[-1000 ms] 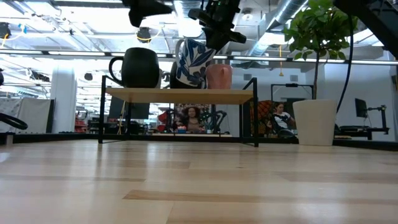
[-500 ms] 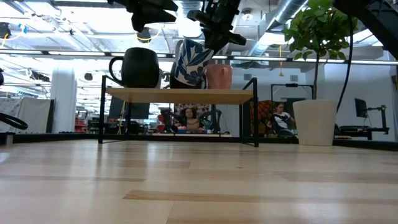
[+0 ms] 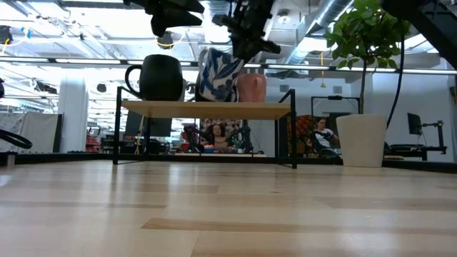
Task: Place coffee mugs
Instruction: Put the white and blue cup on the shelf
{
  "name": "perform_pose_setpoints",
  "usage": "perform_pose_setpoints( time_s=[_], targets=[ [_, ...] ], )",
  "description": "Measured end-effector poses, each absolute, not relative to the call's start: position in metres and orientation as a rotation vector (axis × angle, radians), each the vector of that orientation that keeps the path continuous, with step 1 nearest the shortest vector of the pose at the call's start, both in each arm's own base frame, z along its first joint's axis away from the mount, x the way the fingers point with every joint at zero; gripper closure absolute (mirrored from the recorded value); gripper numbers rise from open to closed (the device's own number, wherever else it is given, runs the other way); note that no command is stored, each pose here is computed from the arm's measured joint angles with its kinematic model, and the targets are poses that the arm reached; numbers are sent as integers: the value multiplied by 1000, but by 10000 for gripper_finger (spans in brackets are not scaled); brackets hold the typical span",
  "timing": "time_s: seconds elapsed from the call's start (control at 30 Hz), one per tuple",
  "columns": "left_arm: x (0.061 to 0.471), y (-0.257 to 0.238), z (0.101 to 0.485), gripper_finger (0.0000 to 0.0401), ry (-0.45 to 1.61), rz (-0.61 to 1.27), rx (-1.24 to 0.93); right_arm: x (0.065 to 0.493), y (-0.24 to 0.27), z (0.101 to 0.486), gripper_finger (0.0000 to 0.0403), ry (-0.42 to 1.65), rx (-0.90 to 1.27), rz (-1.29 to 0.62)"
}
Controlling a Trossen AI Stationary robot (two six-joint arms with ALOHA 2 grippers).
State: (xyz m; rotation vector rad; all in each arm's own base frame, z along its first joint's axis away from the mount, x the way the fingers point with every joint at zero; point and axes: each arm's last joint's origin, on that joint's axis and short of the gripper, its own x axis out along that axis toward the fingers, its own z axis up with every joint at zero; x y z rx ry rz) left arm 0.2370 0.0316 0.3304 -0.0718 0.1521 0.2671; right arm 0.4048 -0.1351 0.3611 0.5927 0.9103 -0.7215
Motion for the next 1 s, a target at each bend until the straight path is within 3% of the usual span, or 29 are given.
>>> perform_pose_setpoints(
  time_s=[0.27, 0.67, 1.0],
  targets=[
    [237, 32, 330, 230, 151, 268, -96, 415, -137, 343, 335, 958, 607, -735],
    [237, 32, 328, 230, 173, 273, -83, 408, -135, 357, 335, 917, 609, -726],
    [247, 36, 321, 230, 195, 392, -10, 403, -142, 358, 335, 922, 698, -694]
  ],
)
